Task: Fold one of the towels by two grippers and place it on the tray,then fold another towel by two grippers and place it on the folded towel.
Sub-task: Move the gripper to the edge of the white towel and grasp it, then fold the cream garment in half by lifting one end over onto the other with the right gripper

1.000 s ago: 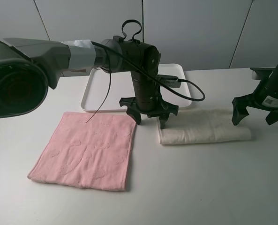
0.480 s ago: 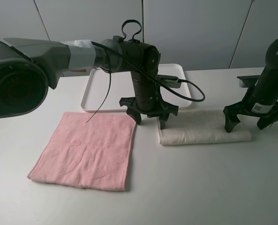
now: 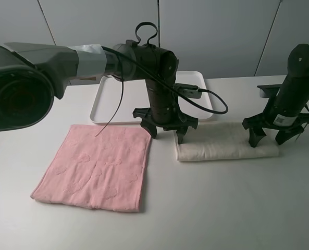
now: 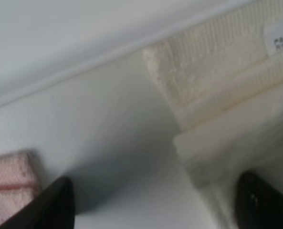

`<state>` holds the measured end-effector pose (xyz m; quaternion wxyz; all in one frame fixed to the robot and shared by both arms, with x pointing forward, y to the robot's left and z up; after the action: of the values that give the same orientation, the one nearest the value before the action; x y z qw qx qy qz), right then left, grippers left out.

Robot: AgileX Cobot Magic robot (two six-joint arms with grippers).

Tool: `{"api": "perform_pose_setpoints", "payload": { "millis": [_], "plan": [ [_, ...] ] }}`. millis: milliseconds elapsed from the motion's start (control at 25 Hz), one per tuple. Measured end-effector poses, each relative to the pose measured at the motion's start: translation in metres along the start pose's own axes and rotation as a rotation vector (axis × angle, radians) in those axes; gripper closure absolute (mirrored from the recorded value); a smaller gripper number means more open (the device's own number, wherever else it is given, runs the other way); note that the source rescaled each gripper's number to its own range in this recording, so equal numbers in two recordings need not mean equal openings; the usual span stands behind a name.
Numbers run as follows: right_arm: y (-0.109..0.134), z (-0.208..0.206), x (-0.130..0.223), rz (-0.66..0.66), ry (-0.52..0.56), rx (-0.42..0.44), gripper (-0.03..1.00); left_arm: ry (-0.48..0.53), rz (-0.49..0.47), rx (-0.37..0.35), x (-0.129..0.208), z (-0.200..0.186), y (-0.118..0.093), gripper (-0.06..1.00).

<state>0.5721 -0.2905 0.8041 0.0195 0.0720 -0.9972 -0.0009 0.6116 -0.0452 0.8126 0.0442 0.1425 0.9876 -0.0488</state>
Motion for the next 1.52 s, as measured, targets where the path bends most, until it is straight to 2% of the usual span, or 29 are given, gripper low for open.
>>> {"api": "perform_pose_setpoints", "payload": {
  "millis": [360,400,1040,1280,1520],
  "plan": [
    [0.013,0.001,0.000,-0.005,0.008,-0.033,0.87,0.002,0.000,-0.001,0.000,0.000,0.000,0.01],
    [0.013,0.001,0.000,-0.012,0.007,-0.037,0.90,0.002,0.000,-0.001,0.000,0.000,0.000,0.01],
    [0.016,-0.021,0.002,-0.040,-0.035,-0.050,0.90,0.001,0.002,0.000,0.000,0.000,0.000,0.01],
    [0.026,-0.036,0.006,0.006,-0.032,-0.129,0.90,0.004,0.009,0.000,0.000,0.000,0.000,0.01],
    [0.046,-0.056,0.004,0.025,-0.081,-0.263,0.90,0.005,0.011,-0.001,0.001,0.000,0.000,0.01]
  ]
}}
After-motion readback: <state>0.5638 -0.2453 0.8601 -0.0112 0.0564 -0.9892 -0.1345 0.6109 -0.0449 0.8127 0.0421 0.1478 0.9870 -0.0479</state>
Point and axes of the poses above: a point on each arm's last joint axis where the gripper is mounted, z pointing out along that axis toward the gripper, y along the wrist's bending axis when the last joint is at zero, x = y × z, the point moved 6 cm from there along z, pointing out along that axis toward the gripper, and after that the axes turned 4 degrees about -z, right-handed, at the moved point
